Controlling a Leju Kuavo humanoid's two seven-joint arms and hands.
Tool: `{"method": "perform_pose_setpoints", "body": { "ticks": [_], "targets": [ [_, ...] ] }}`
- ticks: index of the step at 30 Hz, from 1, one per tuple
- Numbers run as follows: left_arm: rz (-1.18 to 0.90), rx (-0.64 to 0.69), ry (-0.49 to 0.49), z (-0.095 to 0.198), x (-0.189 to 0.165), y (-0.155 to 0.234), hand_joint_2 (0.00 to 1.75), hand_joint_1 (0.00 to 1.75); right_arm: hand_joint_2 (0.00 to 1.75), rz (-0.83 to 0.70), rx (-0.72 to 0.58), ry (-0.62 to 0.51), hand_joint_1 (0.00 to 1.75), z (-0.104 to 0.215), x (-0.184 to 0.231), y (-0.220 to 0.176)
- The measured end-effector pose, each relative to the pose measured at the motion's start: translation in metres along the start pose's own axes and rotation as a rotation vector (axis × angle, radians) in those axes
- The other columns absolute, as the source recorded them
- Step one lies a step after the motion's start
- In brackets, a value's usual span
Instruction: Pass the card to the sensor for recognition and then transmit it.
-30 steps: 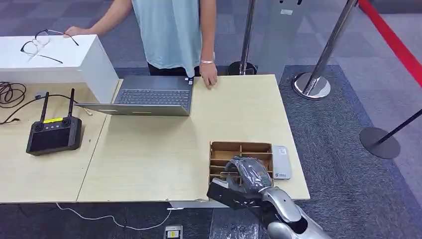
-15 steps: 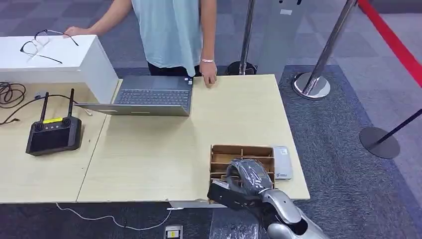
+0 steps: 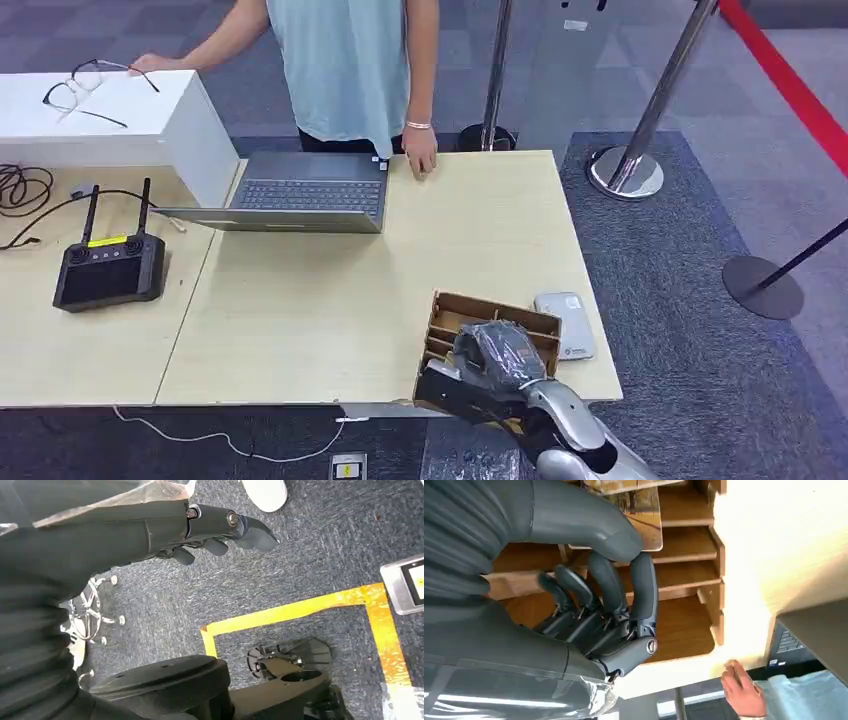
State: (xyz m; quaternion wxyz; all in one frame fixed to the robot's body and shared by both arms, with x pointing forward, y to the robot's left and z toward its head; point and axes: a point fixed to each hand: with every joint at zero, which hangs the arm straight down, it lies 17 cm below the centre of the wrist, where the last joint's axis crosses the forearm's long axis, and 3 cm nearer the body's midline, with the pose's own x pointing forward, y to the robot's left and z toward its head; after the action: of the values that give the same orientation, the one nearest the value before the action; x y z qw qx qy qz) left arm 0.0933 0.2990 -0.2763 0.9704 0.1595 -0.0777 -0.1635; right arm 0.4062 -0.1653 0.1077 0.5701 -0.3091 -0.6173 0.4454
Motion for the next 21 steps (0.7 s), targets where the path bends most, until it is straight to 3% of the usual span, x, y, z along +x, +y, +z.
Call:
{"method": "perform_pose_setpoints", "body": {
  "ticks": [17,19,20,21],
  "targets": [
    [0.0,0.001,-0.015,-0.0001,0.0022,0.0002,1.75,0.0,1.75,0.005,-0.016,-0.012,1.73,-0.0003,0.0022,-0.0034],
    [-0.001,0.001,-0.015,-0.0001,0.0023,0.0003,1.75,0.0,1.75,0.001,-0.028,-0.017,1.57,-0.0008,0.0029,-0.0061],
    [-0.002,0.001,-0.016,-0.0001,0.0024,0.0003,1.75,0.0,1.75,0.001,-0.033,-0.02,1.33,-0.0011,0.0035,-0.0072],
    [-0.002,0.001,-0.016,-0.0001,0.0023,0.0003,1.75,0.0,1.75,0.001,-0.037,-0.023,0.86,-0.0013,0.0039,-0.0082]
  ]
}}
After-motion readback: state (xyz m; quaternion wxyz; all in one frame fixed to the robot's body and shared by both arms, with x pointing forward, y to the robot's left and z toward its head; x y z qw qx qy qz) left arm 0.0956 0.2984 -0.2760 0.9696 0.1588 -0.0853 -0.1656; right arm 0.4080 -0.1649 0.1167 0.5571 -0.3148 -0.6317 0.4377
